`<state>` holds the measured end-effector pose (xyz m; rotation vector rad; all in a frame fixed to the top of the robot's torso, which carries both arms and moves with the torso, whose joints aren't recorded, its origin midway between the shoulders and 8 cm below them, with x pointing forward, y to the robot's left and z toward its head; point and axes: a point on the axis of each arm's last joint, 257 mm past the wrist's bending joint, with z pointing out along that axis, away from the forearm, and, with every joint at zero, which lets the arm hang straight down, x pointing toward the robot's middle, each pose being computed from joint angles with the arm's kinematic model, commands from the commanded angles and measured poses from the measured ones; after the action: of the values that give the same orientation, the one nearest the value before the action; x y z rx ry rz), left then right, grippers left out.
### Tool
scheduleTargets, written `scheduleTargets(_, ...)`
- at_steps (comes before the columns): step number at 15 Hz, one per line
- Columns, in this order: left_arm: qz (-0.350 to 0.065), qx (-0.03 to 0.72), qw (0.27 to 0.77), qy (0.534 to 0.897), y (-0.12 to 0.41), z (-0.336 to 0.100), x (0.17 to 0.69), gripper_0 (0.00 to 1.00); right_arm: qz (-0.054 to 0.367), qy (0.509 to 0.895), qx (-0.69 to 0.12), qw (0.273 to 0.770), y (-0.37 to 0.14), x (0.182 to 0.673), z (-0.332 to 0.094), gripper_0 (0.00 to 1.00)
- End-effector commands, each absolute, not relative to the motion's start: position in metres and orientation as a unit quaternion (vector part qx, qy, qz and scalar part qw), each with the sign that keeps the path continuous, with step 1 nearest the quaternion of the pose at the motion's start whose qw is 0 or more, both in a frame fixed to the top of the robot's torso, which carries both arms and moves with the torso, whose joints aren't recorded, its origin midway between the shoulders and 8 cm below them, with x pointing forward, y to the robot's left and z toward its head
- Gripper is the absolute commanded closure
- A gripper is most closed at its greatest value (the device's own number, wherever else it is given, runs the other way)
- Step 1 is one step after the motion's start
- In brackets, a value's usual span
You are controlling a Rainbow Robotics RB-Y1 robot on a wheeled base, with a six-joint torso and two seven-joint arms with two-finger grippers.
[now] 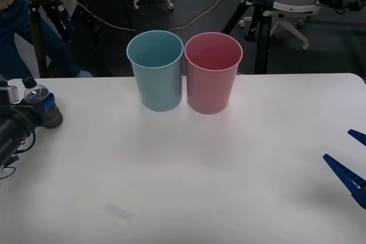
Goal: Grasp the object on the table and drop it into the matching bin: aluminum can to the light blue bin, PET bottle to the pink bin.
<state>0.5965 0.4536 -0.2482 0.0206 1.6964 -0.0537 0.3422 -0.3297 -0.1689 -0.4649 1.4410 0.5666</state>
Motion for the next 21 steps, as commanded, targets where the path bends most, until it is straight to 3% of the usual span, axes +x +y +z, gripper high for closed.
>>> scheduleTargets(1,-0.034,0.013,0.665,0.746,0.449,-0.245,0.596,1.0,0.253,0.645,-0.208,0.691,-0.33,0.342,-0.169,0.0)
scheduleTargets(3,-0.05,0.023,0.67,0.741,0.44,-0.241,0.594,1.0,0.253,0.645,-0.208,0.691,-0.33,0.342,-0.169,0.0)
scheduleTargets(9,-0.046,0.045,0.687,0.723,0.421,-0.225,0.558,1.0,0.253,0.645,-0.208,0.691,-0.33,0.342,-0.169,0.0)
scheduleTargets(12,-0.088,0.047,0.688,0.719,0.391,-0.216,0.531,1.0,0.253,0.645,-0.208,0.691,-0.33,0.342,-0.169,0.0)
scheduleTargets(21,-0.141,0.13,0.676,0.711,0.321,-0.177,0.442,1.0,0.253,0.645,-0.208,0.691,-0.33,0.342,-0.169,0.0)
